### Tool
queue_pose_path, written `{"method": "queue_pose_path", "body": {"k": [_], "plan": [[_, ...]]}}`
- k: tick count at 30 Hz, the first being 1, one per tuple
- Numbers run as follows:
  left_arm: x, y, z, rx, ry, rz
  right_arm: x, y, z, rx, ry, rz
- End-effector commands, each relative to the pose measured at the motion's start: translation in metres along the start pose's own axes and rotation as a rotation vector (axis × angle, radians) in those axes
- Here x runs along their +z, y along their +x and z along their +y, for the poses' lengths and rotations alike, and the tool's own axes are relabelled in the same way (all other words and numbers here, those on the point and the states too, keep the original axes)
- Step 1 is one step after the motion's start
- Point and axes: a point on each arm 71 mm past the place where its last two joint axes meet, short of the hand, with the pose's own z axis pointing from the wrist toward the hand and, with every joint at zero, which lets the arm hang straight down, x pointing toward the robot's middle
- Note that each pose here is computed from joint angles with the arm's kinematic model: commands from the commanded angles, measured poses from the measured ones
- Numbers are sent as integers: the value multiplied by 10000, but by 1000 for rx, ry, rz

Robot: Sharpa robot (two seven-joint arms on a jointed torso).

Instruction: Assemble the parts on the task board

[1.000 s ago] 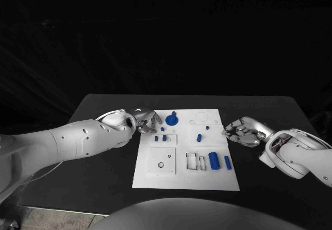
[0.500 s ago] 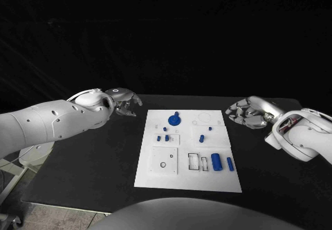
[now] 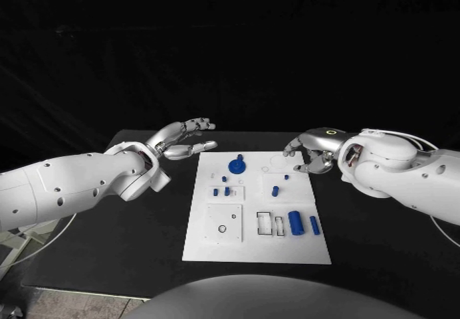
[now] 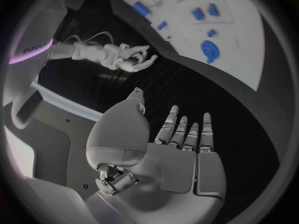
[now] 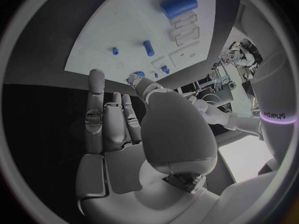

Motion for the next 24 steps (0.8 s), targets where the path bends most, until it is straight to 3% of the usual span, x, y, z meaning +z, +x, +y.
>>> {"method": "queue_pose_path", "body": {"k": [1,4,10,24], "plan": [[-53,25,-46,-595,6,-115,45,171,-17,-177,6,78],[-110,94,-97,-700,20,-113,117,338,-21,-206,3,91],[-166,87,-107,-738,30,-142,190,527,-35,-211,10,72],[-143,102,-59,-744,-12,-124,250,644,-70,-191,28,-18]]}}
